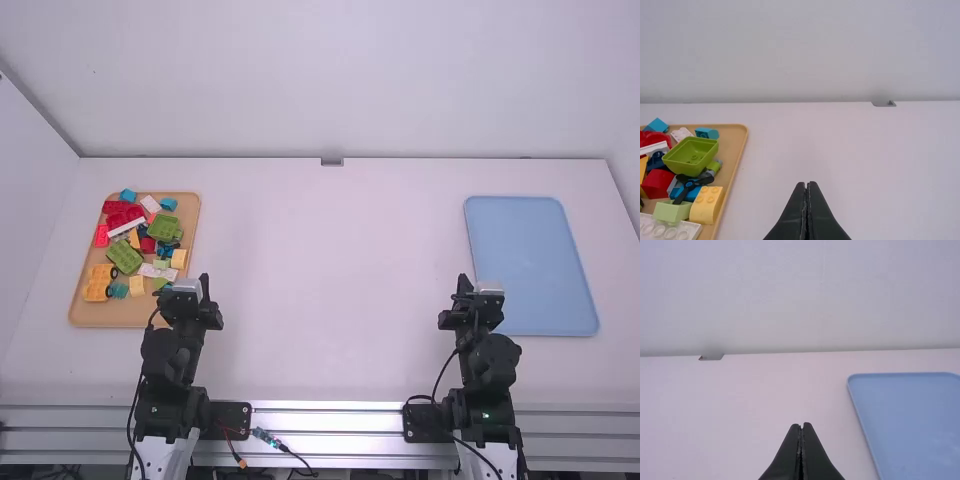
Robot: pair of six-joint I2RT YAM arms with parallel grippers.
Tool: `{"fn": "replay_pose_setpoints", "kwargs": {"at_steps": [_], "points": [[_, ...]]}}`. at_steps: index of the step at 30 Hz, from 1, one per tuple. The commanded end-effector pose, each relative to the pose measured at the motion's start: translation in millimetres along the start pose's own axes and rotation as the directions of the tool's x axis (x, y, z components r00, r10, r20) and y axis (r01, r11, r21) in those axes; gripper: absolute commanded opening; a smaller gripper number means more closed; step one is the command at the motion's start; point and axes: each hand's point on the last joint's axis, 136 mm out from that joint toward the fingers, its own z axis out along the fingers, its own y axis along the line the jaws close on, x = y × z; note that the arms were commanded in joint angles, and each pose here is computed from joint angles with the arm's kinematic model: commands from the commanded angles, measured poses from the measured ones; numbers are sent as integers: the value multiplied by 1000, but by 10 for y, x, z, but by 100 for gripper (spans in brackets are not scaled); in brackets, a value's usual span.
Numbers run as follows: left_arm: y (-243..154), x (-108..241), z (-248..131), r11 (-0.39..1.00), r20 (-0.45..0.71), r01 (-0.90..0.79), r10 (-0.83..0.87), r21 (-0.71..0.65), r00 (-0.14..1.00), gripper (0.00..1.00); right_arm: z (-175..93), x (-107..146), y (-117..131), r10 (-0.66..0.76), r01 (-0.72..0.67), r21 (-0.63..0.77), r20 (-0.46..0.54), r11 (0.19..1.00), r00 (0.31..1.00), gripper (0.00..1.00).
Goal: Assemble lego blocks to make yellow taxi
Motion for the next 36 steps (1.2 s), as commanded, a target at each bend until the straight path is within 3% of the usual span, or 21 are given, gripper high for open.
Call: {"fn": "replay_pose_setpoints", "kwargs": {"at_steps": [1,7,14,15,22,27,36], "points": [[-10,-13,-1,1000,3,-3,3,5,1000,1,-1,-13,7,-4,4,-3,3,1000,1000,1],[-158,-258,-17,996,54,-55,52,71,997,5,-12,-219,108,-51,53,-54,41,997,998,5],[-163,-327,-16,996,22,-54,52,75,998,11,-13,-228,111,-79,78,-58,-5,995,997,10],[-164,-617,-9,994,61,-80,75,71,995,19,-11,-240,48,-81,78,-38,-69,996,994,16],[-164,-617,-9,994,61,-80,75,71,995,19,-11,-240,48,-81,78,-38,-69,996,994,16],[-165,-879,-3,989,116,-132,124,61,985,24,-9,-258,-14,-75,74,-16,-106,997,992,20],[-165,-1401,10,984,219,-174,162,37,962,34,28,-626,72,-88,86,-66,-28,994,996,27]]}}
